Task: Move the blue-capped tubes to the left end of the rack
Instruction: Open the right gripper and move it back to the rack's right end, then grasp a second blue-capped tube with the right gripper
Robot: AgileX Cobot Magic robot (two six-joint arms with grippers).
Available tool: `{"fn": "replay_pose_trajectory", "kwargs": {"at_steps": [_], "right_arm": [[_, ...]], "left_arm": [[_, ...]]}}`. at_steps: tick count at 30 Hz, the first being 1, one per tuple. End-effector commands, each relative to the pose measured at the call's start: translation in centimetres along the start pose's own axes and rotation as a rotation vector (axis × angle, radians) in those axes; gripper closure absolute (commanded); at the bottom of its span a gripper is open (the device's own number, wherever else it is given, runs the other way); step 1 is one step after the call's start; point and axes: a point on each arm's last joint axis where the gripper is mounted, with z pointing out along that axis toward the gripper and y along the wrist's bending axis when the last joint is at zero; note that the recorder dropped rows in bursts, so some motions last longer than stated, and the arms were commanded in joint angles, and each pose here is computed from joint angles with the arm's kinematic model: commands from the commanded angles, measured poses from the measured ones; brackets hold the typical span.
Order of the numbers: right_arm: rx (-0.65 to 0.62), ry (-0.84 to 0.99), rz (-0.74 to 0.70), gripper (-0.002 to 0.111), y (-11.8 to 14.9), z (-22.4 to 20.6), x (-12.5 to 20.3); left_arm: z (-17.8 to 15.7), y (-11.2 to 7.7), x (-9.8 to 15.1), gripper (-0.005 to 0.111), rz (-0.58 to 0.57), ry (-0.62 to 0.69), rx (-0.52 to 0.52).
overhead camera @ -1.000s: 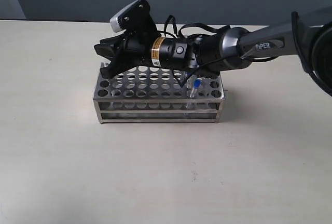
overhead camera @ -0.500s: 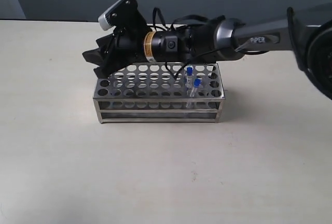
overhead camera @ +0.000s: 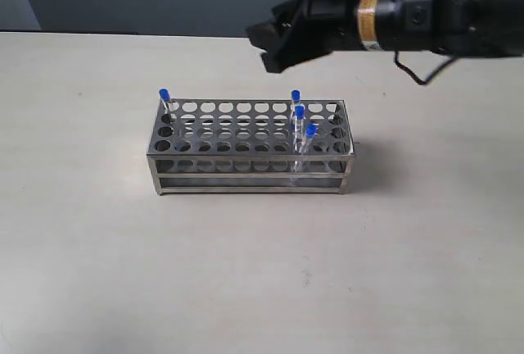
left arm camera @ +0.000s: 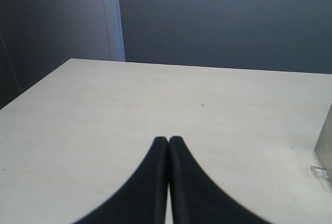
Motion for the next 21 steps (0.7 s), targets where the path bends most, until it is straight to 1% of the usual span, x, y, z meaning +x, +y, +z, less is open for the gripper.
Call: {"fn": "replay_pose_trajectory", "kwargs": {"at_steps": [1, 7, 10, 13, 18, 21], "right_arm": [[0.049, 0.020, 0.052, 0.059, 0.8, -3.2, 2.8], [0.103, -0.036, 0.129, 0.059, 2.0, -4.5, 6.5], [0.129, -0.110, 0.137, 0.059, 2.4, -5.1, 7.5], [0.157, -0.112, 0.165, 0.059, 2.5, -5.4, 8.4], [0.142, -0.065, 0.180, 0.059, 2.5, -4.4, 10.2], [0.120, -0.080, 0.198, 0.059, 2.5, -3.4, 11.3]], "left_arm": [[0.0, -0.1, 0.0, 0.106, -0.004, -0.006, 0.012], [0.0, -0.1, 0.0, 0.106, -0.004, -0.006, 0.012], [0.0, -0.1, 0.0, 0.106, -0.004, -0.006, 0.012], [0.0, -0.1, 0.0, 0.106, -0.004, -0.006, 0.012], [0.0, -0.1, 0.0, 0.106, -0.004, -0.006, 0.012], [0.0, -0.1, 0.0, 0.106, -0.004, -0.006, 0.012]]}}
